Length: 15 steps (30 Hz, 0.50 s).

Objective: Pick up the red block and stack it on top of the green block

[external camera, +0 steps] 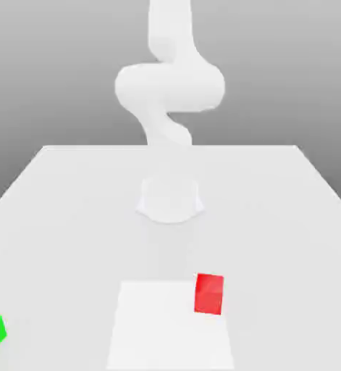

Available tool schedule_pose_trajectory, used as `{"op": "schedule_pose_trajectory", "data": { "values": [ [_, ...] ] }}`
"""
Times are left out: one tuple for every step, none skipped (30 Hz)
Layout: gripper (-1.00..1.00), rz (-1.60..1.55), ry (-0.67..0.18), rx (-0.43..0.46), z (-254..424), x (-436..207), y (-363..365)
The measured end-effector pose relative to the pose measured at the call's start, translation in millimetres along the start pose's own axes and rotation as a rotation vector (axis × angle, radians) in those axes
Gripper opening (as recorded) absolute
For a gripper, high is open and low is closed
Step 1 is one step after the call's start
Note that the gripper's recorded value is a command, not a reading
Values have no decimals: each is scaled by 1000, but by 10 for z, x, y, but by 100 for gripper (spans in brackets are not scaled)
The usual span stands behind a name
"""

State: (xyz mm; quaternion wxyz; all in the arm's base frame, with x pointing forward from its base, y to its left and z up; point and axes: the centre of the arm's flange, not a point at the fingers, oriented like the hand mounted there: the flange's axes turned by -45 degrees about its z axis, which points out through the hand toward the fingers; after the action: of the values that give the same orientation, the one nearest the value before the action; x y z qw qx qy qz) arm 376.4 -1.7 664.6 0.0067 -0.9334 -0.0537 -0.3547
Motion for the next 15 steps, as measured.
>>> {"op": "schedule_pose_trajectory", "data": {
  "values": [
    [0, -48, -31, 24, 233, -51, -3],
    [0, -95, -60, 46, 455, -111, -15],
    [0, -141, -89, 68, 668, -178, -36],
    [0, -188, -117, 89, 876, -253, -65],
    [0, -236, -144, 111, 1078, -338, -100],
    [0, -283, -171, 132, 1273, -430, -140],
    [0, -331, -197, 153, 1462, -531, -186],
    [0, -380, -223, 173, 1643, -639, -235],
    [0, -429, -249, 194, 1817, -755, -287],
    [0, -479, -274, 215, 1983, -879, -341],
    [0, -529, -299, 235, 2141, -1009, -395],
    [0, -580, -324, 255, 2289, -1145, -450],
    [0, -631, -348, 275, 2428, -1287, -504],
    [0, -683, -372, 295, 2558, -1433, -557],
    [0, -734, -396, 315, 2678, -1584, -608]
  ]
}}
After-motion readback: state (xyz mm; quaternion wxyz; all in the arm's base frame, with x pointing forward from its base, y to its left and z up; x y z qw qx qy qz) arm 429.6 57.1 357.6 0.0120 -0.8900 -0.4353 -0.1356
